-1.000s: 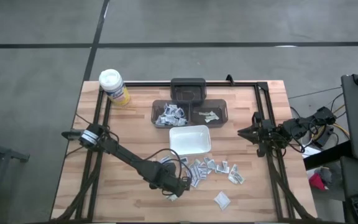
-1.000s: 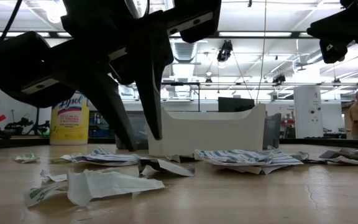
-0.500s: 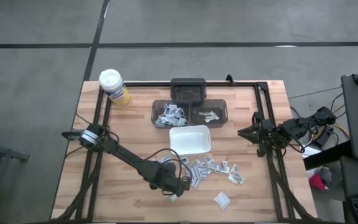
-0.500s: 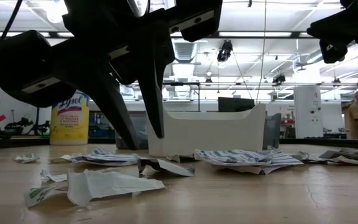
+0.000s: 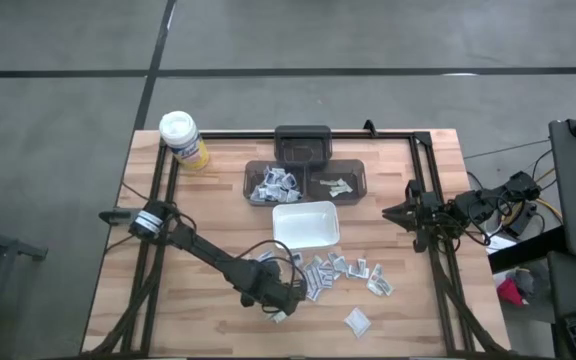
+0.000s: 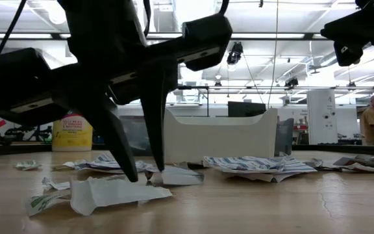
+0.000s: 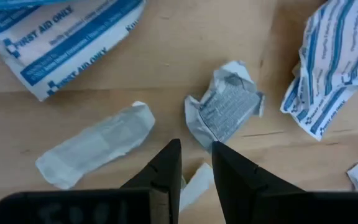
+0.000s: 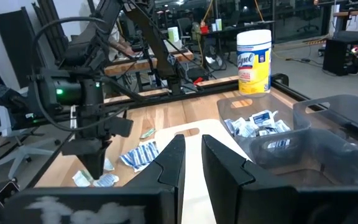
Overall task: Pick & Place First Aid Supplies
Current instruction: Put the alcohol pad into the bottom left black bin
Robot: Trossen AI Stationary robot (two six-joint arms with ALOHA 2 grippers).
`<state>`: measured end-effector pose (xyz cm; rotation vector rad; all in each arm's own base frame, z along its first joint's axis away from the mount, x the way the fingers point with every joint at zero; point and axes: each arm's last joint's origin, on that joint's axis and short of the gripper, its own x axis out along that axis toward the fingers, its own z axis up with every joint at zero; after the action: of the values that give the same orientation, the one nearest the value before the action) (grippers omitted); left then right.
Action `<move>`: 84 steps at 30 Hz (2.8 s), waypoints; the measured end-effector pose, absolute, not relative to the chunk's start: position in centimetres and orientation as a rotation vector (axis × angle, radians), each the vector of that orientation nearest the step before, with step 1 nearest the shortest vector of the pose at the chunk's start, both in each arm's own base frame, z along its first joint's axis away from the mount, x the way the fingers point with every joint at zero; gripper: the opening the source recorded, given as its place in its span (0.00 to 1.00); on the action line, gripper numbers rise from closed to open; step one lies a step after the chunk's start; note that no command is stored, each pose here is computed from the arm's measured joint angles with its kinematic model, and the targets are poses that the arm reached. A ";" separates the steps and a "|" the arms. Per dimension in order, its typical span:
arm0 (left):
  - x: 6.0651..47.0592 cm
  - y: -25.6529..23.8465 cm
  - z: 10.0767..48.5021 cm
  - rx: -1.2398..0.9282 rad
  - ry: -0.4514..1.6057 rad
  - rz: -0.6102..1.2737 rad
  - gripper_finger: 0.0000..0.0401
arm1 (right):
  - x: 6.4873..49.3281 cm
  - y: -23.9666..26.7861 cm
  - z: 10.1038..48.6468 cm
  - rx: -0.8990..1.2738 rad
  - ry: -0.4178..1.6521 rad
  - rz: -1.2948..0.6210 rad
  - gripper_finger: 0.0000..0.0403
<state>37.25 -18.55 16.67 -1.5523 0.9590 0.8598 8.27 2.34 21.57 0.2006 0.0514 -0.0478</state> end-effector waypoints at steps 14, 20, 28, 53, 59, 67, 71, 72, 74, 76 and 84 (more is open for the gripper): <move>37.8 -18.6 17.7 -1.608 0.965 0.827 0.21 | 8.3 2.3 21.5 0.200 0.053 -0.048 0.13; 38.1 -18.0 17.7 -1.610 0.943 0.840 0.21 | 8.3 2.3 21.5 0.199 0.054 -0.048 0.13; 38.1 -17.2 17.3 -1.586 0.929 0.867 0.21 | 8.3 2.3 21.5 0.199 0.054 -0.048 0.13; 37.5 -17.0 16.3 -1.579 0.970 0.897 0.21 | 8.3 2.3 21.5 0.199 0.054 -0.048 0.13; 37.6 -16.9 16.4 -1.586 0.965 0.890 0.21 | 8.3 2.3 21.5 0.199 0.054 -0.048 0.13; 37.9 -16.9 16.6 -1.598 0.951 0.855 0.21 | 8.3 2.3 21.5 0.199 0.054 -0.048 0.13; 37.9 -16.9 16.6 -1.585 0.952 0.843 0.21 | 8.3 2.3 21.5 0.199 0.054 -0.048 0.13; 37.9 -16.8 16.6 -1.581 0.952 0.841 0.21 | 8.3 2.3 21.5 0.199 0.054 -0.048 0.13; 38.0 -16.8 16.6 -1.571 0.949 0.837 0.21 | 8.3 2.3 21.5 0.199 0.054 -0.048 0.13; 38.0 -16.6 16.5 -1.555 0.948 0.828 0.21 | 8.3 2.3 21.5 0.199 0.054 -0.048 0.13; 37.4 -15.8 14.8 -1.551 0.949 0.809 0.21 | 8.3 2.3 21.5 0.222 0.054 -0.049 0.13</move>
<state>37.43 -15.79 14.80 -1.5511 0.9489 0.8094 8.27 2.34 21.54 0.2218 0.0540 -0.0492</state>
